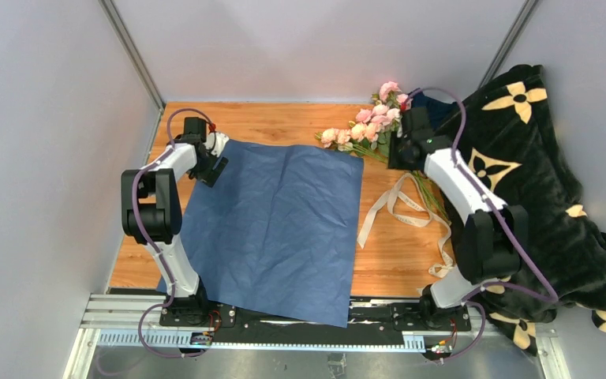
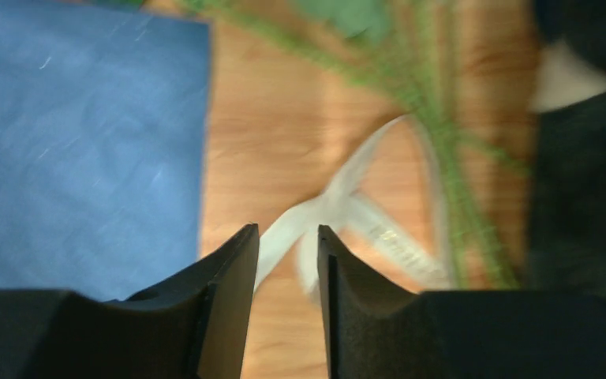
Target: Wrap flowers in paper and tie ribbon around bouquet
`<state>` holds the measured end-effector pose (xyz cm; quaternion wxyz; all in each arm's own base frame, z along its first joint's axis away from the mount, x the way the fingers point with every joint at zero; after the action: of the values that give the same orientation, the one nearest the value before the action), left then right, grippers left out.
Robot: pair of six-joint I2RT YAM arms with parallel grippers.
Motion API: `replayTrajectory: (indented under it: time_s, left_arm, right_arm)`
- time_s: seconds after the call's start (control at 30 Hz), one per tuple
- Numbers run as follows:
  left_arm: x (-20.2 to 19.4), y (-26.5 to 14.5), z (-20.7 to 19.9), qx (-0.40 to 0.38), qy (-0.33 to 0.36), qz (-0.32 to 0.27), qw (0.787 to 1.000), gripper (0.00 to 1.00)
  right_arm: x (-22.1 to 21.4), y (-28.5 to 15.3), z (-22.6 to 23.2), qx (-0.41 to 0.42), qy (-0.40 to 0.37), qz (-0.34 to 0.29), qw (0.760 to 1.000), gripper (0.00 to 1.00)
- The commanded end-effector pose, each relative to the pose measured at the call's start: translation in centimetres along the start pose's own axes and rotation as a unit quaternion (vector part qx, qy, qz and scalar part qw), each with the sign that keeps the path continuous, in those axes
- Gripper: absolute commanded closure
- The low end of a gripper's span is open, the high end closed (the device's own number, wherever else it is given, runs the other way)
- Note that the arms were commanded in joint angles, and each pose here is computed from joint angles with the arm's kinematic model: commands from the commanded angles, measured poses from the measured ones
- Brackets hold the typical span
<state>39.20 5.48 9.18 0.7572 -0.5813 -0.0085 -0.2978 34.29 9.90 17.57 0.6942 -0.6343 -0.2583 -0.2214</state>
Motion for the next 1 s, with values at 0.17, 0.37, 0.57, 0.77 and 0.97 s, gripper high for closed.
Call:
replayTrajectory:
  time_s: [0.17,0.37,0.57,0.77,0.97]
  left_arm:
    - [-2.1,1.3,-1.0,-0.005,0.038,0.027,0.999,0.19]
    - [2.7,5.4,-0.5,0.057,0.121,0.049,0.990,0.20]
    - [9.5,8.4,2.0,0.119,0.149,0.032,0.981,0.20]
    - [14.7,6.8,3.2,0.115,0.099,-0.021,0.988,0.20]
    - [15.5,-2.3,3.8,0.055,0.031,-0.085,0.994,0.13]
  right_arm:
    - [3.3,4.6,-6.9,-0.059,-0.112,0.151,0.980,0.67]
    - [4.5,6.3,-7.4,-0.060,-0.152,0.167,0.972,0.62]
    - [5.9,7.0,-5.3,0.033,-0.193,0.135,0.971,0.59]
    - [6.5,9.5,-2.7,0.088,-0.272,0.109,0.952,0.57]
    - [7.5,12.4,-2.2,0.081,-0.309,0.106,0.942,0.46]
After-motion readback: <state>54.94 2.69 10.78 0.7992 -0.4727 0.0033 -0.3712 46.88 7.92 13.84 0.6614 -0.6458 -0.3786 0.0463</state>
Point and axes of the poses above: each gripper's point midway between its finger pads, its own y axis out along the fingers, its own z axis along the line the jaws close on, x = y × z, the point moved 5 cm from there along -y, back along the fingers, and after that the axes turned 3 degrees about -y, right-handed, at the moved point
